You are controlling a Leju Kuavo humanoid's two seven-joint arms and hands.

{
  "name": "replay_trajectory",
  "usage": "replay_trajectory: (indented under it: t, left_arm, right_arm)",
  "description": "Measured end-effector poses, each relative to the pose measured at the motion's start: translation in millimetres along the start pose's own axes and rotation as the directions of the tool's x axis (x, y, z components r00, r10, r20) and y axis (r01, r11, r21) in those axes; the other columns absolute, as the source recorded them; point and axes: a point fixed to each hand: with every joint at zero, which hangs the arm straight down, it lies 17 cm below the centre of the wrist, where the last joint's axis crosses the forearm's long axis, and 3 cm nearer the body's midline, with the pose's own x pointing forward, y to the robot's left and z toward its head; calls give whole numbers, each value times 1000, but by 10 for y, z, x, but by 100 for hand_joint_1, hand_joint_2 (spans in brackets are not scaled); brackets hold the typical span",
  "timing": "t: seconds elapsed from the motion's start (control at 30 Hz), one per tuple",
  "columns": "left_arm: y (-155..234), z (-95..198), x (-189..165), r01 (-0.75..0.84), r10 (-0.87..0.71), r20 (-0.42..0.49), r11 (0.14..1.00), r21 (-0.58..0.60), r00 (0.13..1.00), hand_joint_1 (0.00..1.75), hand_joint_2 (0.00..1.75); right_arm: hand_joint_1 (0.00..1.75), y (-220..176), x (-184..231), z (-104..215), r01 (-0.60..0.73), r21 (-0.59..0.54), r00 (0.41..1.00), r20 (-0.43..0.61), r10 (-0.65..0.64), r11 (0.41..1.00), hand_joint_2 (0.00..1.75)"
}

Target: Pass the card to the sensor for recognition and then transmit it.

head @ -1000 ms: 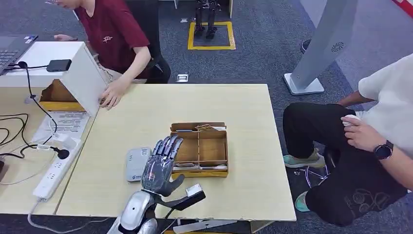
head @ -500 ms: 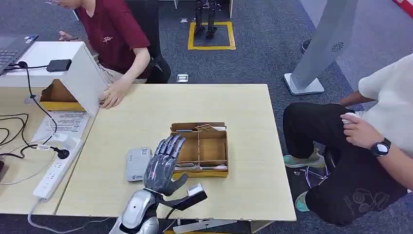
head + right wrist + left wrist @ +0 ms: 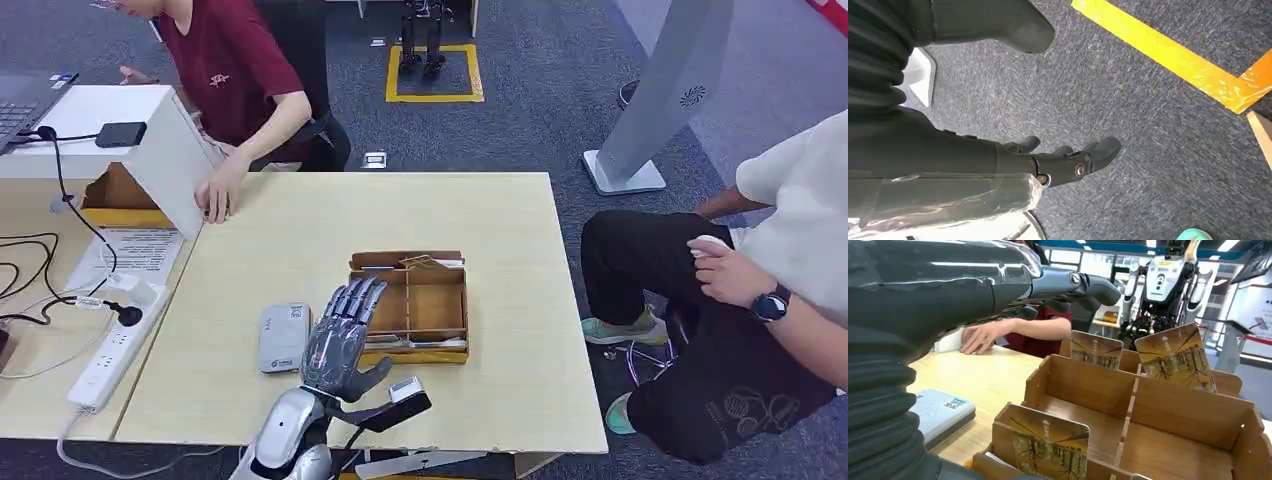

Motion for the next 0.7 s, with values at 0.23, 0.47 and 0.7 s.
replay_trajectory:
  t: [0.23,0.47,0.7]
  left_arm:
    - [1,-2,3,-4,4,-1,1000,0,1000,0,175]
    - [-30,-1,9,-11,11,-8,1000,-5,1000,0,175]
    - [-72,10,3,-12,12,-13,1000,-16,1000,0,175]
  right_arm:
    - [0,-1,-6,0,0,0,1000,-4,0,1000,175]
    - [0,4,8,-1,-3,1,1000,-1,3,1000,175]
    - [0,5,21,-2,-10,2,1000,3,10,1000,175]
